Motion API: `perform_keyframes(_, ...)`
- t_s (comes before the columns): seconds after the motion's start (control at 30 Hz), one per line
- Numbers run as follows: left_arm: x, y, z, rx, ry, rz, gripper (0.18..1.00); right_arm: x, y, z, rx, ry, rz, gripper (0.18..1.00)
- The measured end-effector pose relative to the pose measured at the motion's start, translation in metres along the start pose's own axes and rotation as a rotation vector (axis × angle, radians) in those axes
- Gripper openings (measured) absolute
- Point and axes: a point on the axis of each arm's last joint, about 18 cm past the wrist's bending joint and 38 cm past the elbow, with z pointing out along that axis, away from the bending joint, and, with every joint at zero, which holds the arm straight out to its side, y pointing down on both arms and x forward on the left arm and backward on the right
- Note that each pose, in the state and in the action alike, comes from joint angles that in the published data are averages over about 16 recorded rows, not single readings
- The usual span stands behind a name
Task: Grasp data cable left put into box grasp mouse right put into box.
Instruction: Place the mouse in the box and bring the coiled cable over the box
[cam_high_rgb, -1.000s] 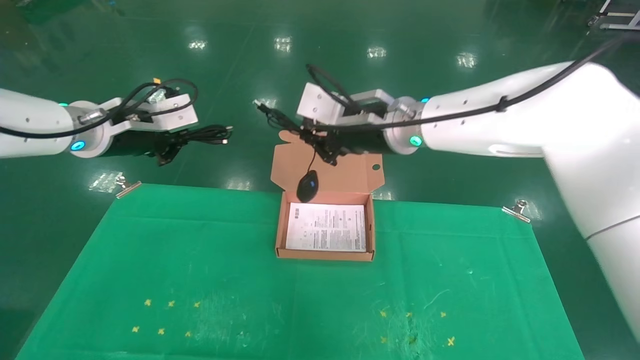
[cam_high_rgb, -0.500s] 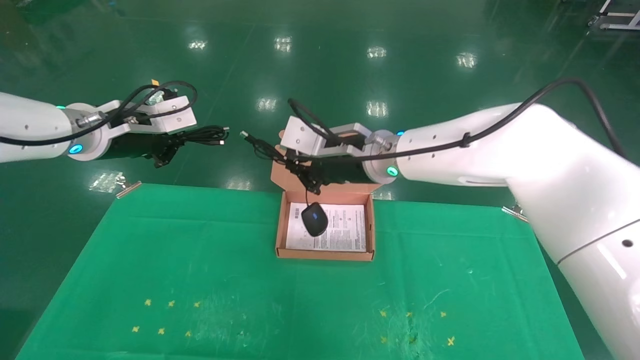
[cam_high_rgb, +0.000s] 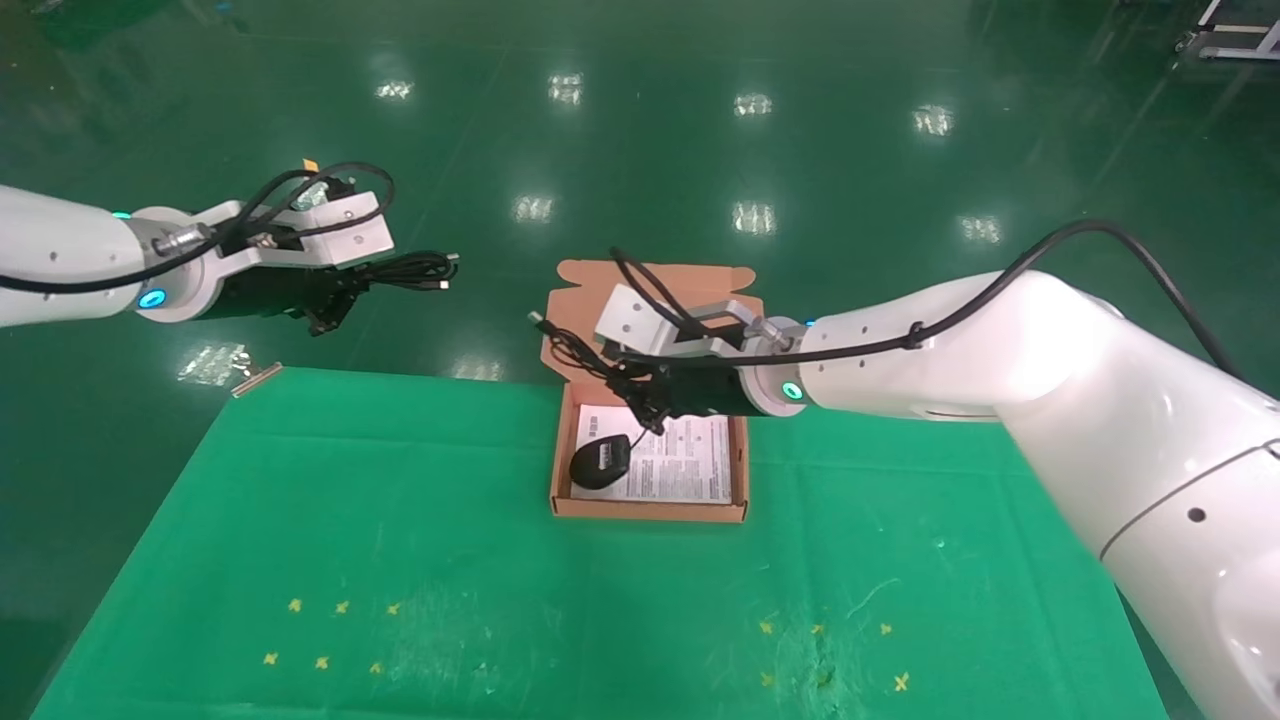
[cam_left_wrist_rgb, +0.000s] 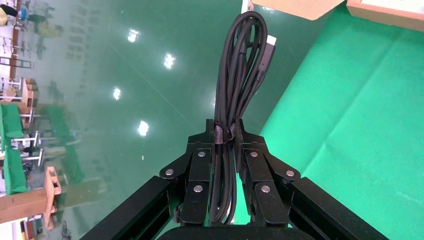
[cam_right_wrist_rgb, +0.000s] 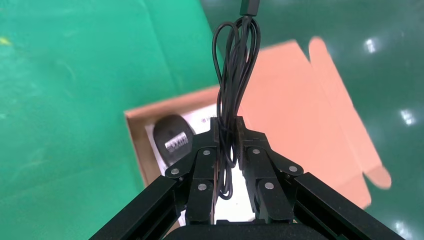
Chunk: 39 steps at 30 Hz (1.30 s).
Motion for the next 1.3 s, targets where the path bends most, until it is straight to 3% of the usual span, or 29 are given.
perform_keyframes(0.5,0.007,-0.007,0.003,0.020,0.016,0.017,0.251,0.003,0.015,0.000,-0.032,0.007,0.007,0.252)
perform_keyframes(0.7,0.022,-0.021,0.013,0.059,0.049,0.050,0.251,0.010,0.019,-0.009,-0.030,0.019,0.000,0.298)
perform_keyframes(0.9,0.046,-0.041,0.030,0.121,0.094,0.088,0.251,0.027,0.028,-0.027,-0.036,0.054,-0.009,0.378)
perform_keyframes(1.3,0.102,-0.088,0.077,0.249,0.158,0.136,0.250,0.062,0.057,-0.079,-0.070,0.140,-0.008,0.637)
